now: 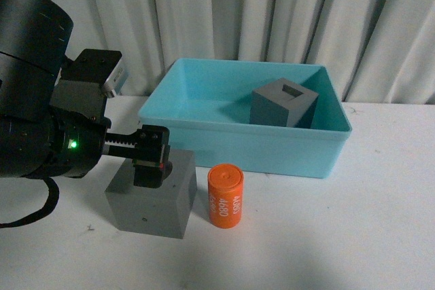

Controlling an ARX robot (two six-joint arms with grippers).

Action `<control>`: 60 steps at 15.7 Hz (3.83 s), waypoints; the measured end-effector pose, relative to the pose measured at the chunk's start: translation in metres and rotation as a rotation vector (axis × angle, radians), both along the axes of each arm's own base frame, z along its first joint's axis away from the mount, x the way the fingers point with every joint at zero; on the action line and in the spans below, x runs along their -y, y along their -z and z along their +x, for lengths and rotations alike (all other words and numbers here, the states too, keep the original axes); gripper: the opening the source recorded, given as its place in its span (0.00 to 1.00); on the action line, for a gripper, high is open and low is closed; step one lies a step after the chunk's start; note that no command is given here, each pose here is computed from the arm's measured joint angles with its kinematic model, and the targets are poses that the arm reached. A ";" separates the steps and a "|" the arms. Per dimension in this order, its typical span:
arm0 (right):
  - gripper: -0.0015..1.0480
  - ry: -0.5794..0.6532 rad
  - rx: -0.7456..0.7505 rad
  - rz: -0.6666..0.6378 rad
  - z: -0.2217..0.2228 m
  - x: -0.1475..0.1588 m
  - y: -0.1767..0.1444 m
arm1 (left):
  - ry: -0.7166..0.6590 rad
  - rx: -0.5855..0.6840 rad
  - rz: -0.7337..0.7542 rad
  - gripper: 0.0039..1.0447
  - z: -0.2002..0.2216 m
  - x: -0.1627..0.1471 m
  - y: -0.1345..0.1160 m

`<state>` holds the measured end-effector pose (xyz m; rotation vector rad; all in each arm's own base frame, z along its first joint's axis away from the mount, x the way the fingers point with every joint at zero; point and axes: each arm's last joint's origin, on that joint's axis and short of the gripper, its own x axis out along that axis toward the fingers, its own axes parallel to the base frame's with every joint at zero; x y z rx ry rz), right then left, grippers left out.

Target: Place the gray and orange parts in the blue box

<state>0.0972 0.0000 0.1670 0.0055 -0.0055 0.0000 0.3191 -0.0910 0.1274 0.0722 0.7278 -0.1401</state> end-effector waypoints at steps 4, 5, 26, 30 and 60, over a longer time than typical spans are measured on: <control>0.94 0.000 0.000 0.000 0.000 0.000 0.000 | 0.002 -0.001 0.000 0.94 0.002 0.002 0.002; 0.94 0.000 0.000 0.000 0.000 0.000 0.000 | 0.002 -0.003 0.001 0.94 0.003 0.003 0.003; 0.94 0.000 0.000 0.000 0.000 0.000 0.000 | -0.030 -0.061 -0.016 0.20 0.002 -0.003 0.020; 0.94 0.000 0.000 0.000 0.000 0.000 0.000 | -0.034 -0.112 -0.064 0.19 -0.020 -0.020 -0.022; 0.94 0.000 0.000 0.000 0.000 0.000 0.000 | -0.009 0.143 -0.100 0.93 0.085 -0.006 -0.080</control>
